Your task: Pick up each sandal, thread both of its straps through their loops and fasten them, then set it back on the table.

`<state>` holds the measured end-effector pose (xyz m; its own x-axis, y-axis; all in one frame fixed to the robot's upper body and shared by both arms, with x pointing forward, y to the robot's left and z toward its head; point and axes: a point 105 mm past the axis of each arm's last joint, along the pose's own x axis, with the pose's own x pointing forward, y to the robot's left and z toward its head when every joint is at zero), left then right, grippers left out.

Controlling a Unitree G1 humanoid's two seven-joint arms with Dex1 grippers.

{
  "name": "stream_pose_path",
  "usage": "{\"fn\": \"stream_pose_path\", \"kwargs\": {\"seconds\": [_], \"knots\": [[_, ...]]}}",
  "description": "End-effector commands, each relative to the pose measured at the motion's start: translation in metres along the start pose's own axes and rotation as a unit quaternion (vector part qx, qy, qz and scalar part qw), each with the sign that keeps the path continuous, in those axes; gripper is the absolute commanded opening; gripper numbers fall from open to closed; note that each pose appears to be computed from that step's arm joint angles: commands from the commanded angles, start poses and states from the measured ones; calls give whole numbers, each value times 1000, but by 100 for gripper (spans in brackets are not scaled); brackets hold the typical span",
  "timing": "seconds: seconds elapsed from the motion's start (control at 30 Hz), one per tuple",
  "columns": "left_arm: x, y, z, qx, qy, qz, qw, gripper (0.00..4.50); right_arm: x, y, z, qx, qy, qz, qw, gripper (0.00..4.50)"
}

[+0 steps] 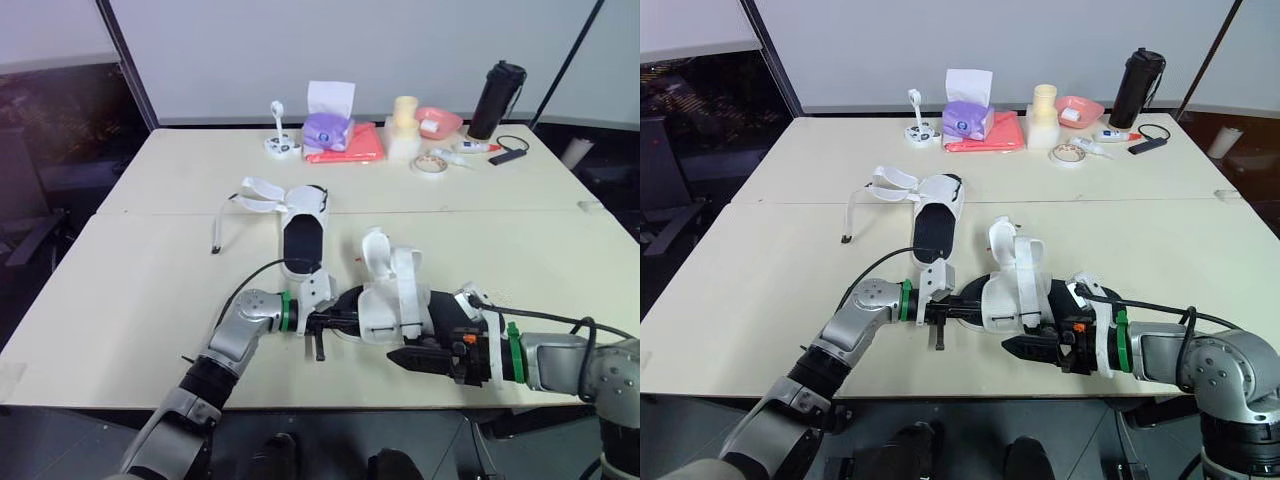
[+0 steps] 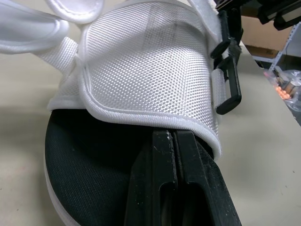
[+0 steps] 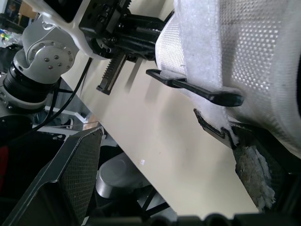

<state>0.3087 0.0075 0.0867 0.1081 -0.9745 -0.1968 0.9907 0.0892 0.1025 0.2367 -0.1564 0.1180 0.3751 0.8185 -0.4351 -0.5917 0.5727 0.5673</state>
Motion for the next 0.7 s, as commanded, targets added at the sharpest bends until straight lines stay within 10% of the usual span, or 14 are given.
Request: {"fn": "stream_pose_path", "kwargs": {"seconds": [0.03, 0.3, 0.7], "knots": [[2, -6, -6, -5, 12, -7, 1000, 0, -2, 1, 16, -28, -25, 1, 999, 396], [2, -4, -6, -5, 11, -2, 1000, 0, -2, 3, 17, -32, -16, 10, 999, 16], [3, -4, -5, -4, 9, 0, 1000, 0, -1, 1, -15, -6, 46, 8, 999, 7]]}}
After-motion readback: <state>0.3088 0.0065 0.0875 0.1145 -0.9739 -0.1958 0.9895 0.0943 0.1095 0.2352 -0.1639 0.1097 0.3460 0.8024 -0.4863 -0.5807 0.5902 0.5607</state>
